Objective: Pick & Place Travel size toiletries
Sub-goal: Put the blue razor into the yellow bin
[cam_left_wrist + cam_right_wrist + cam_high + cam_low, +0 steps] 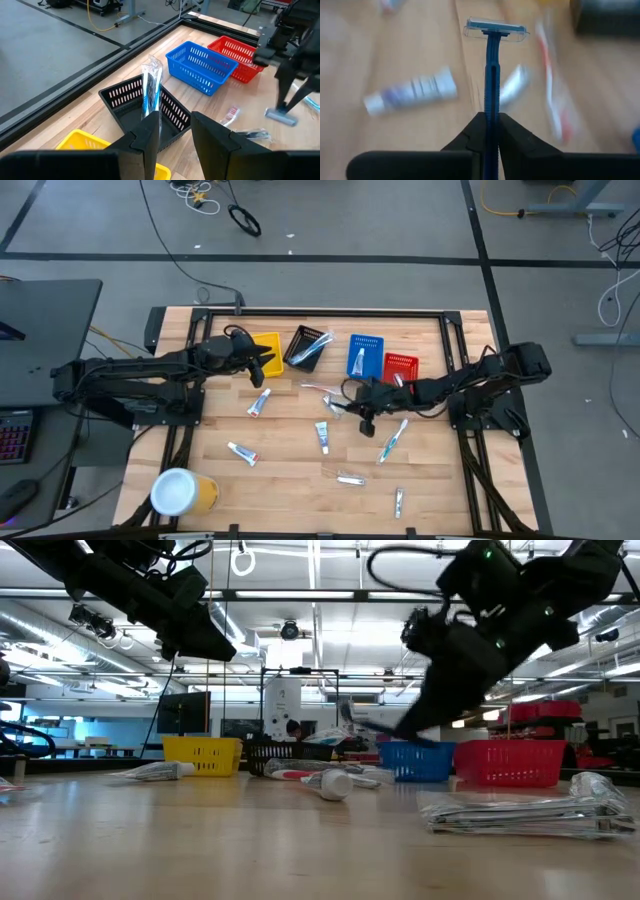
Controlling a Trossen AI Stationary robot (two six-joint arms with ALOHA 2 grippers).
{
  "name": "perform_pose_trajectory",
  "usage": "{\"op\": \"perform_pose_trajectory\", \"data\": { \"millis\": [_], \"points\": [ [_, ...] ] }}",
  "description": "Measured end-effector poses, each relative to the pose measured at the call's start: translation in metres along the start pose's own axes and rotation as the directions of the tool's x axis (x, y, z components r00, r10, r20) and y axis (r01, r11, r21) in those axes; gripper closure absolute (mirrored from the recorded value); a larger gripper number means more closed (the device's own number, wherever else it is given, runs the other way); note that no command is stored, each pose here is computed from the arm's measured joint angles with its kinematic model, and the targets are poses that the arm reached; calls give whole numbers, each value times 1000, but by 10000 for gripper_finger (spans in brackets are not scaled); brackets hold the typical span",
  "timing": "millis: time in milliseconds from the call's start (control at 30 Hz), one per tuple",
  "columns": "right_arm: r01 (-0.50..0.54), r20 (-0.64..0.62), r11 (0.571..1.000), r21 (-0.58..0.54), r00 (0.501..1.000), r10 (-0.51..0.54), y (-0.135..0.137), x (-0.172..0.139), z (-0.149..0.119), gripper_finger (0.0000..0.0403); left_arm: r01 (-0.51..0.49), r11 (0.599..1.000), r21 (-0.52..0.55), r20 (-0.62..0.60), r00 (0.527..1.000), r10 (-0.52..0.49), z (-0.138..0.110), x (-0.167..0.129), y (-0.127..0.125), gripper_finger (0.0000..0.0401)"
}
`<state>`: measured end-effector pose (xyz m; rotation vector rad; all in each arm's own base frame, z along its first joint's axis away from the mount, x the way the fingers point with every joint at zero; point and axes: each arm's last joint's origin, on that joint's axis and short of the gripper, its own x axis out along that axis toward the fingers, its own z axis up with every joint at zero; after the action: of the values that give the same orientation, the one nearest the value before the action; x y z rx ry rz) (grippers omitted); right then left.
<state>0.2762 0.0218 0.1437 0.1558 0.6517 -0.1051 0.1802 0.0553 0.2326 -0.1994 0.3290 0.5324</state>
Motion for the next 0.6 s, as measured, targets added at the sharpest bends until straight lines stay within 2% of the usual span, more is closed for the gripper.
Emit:
{"op": "perform_pose_trajectory", "data": {
  "millis": [100, 167, 300, 400, 500, 600],
  "points": [
    [-9, 155, 1000, -15, 988, 12, 1, -4, 17, 365, 37, 999, 0, -7, 999, -37, 0, 0, -1, 281],
    [20, 288, 999, -38, 958, -8, 1, -7, 29, 366, 72, 997, 8, -13, 997, -72, 0, 0, -2, 281],
    [193, 529, 979, -62, 838, -132, -4, -17, 53, 366, 140, 990, 25, -27, 990, -140, -1, 0, -4, 281],
    [294, 649, 955, -39, 734, -200, -13, -26, 67, 367, 188, 981, 50, -23, 982, -187, 0, -1, -6, 281],
    [269, 698, 962, -48, 698, -161, -23, -29, 74, 367, 247, 964, 103, 52, 966, -253, 8, -1, -9, 281],
    [200, 715, 978, -51, 692, -104, -34, -30, 78, 367, 344, 927, 151, 147, 920, -365, 17, 5, -15, 281]
  ]
}}
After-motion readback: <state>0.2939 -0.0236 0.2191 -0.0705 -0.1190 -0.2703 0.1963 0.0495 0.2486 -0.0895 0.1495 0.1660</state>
